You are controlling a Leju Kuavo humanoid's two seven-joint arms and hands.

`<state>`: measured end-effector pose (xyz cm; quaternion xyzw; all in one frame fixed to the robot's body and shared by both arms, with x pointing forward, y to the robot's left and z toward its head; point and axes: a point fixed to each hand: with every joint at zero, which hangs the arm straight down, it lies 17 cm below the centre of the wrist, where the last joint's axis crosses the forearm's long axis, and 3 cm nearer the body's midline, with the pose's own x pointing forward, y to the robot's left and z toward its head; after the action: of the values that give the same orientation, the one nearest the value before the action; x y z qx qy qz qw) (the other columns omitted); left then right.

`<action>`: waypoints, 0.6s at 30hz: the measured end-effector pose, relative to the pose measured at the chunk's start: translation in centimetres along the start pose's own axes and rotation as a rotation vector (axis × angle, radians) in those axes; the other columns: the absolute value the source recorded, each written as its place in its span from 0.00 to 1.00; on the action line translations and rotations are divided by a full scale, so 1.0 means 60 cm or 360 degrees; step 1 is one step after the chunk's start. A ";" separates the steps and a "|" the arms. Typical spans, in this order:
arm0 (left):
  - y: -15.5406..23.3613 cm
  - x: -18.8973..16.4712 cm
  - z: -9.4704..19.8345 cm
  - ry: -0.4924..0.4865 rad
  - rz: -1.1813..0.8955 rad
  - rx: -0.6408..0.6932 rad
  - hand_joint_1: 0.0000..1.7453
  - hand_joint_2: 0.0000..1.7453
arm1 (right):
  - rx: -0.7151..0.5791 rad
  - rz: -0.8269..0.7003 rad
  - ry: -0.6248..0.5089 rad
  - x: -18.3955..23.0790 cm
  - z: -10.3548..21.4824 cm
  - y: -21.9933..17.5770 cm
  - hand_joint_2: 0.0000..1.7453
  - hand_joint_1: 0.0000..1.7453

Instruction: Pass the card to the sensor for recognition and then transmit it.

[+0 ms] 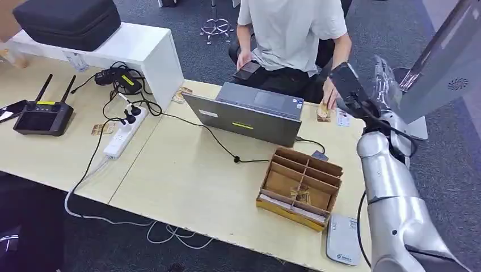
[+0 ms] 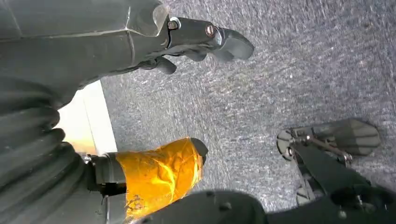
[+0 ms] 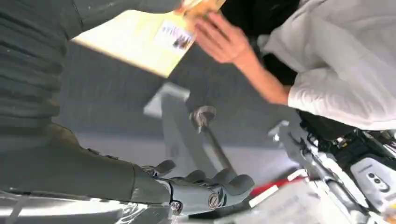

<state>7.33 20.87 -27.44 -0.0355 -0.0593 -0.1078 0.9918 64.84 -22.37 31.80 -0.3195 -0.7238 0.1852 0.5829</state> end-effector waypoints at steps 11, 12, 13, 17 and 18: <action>0.056 -0.021 -0.001 0.0031 0.0091 0.0076 0.00 1.00 | -0.0715 -0.1264 0.0595 -0.528 0.153 -0.270 1.00 0.00; 0.059 -0.022 -0.001 0.0028 0.0115 0.0079 0.00 1.00 | -0.0800 -0.1306 0.0682 -0.591 0.204 -0.287 1.00 0.00; 0.062 -0.023 -0.001 0.0029 0.0147 0.0083 0.00 1.00 | -0.0888 -0.1355 0.0774 -0.656 0.265 -0.300 1.00 0.00; 0.071 -0.029 -0.001 0.0030 0.0243 0.0094 0.00 1.00 | -0.1151 -0.1474 0.1107 -0.836 0.528 -0.308 1.00 0.00; 0.073 -0.029 -0.001 0.0026 0.0274 0.0101 0.00 1.00 | -0.1207 -0.1463 0.1217 -0.871 0.604 -0.304 1.00 0.00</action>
<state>6.61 25.51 -27.95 -0.0082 -0.0512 -0.0205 0.9984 31.59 -67.29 -3.55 -0.2052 -0.5447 -0.4696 0.6639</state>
